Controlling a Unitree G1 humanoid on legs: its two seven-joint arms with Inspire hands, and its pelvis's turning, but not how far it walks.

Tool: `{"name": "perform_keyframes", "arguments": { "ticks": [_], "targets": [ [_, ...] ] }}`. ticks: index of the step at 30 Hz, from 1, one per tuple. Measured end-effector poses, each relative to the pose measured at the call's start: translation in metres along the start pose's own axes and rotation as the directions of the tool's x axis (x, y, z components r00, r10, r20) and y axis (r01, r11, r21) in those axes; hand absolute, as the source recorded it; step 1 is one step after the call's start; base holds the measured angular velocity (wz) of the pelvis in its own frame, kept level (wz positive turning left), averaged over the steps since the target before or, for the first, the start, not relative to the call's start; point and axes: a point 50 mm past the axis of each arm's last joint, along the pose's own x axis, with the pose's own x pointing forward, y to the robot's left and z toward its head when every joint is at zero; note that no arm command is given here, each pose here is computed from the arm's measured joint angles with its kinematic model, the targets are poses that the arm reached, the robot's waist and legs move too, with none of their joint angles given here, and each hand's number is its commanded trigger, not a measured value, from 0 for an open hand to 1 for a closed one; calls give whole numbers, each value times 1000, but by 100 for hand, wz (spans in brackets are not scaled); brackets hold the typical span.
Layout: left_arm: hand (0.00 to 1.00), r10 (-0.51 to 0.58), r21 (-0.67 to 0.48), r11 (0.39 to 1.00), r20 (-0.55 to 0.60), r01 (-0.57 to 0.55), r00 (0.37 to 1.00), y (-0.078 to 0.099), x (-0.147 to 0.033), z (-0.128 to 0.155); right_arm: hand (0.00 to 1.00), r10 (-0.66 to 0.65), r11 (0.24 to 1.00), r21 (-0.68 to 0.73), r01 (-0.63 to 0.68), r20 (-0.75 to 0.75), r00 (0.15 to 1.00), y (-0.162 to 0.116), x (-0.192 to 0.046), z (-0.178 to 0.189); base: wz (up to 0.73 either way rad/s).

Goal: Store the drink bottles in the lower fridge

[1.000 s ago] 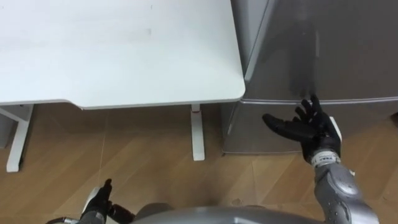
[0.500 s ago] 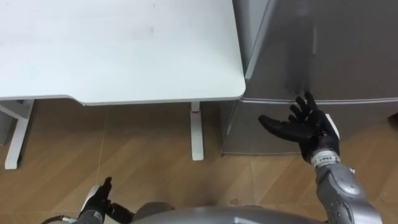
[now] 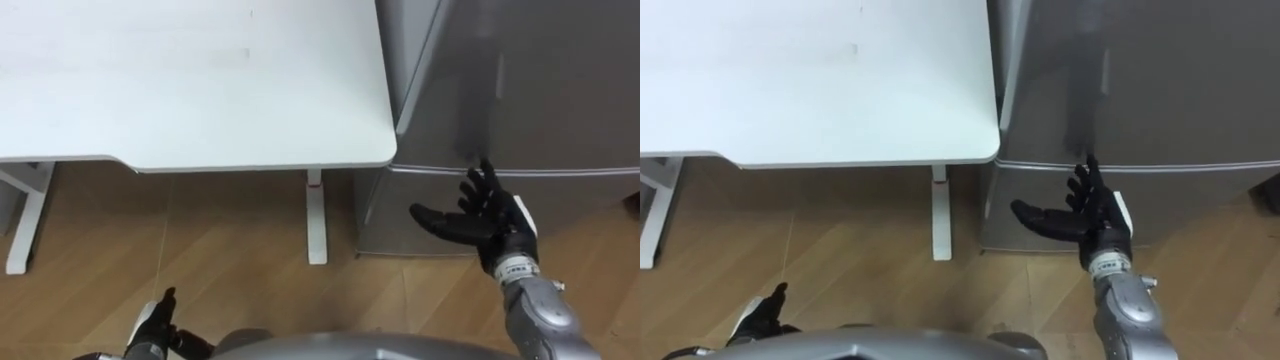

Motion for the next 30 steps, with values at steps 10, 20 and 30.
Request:
{"name": "perform_keyframes", "arguments": {
  "ticks": [10,20,30],
  "targets": [
    [0,-12,-9,1000,-15,12,1000,-2,-2,-6,0,-19,969,-248,-13,-125,992,-7,2,-23,13],
    [0,-10,-22,1000,-41,9,999,-2,-3,-11,0,-105,976,-215,36,-316,943,-23,-7,-67,1],
    [0,-36,-12,999,-262,34,964,-7,-12,-49,0,-238,964,-79,253,-679,694,-50,-58,-136,1]
  ]
}}
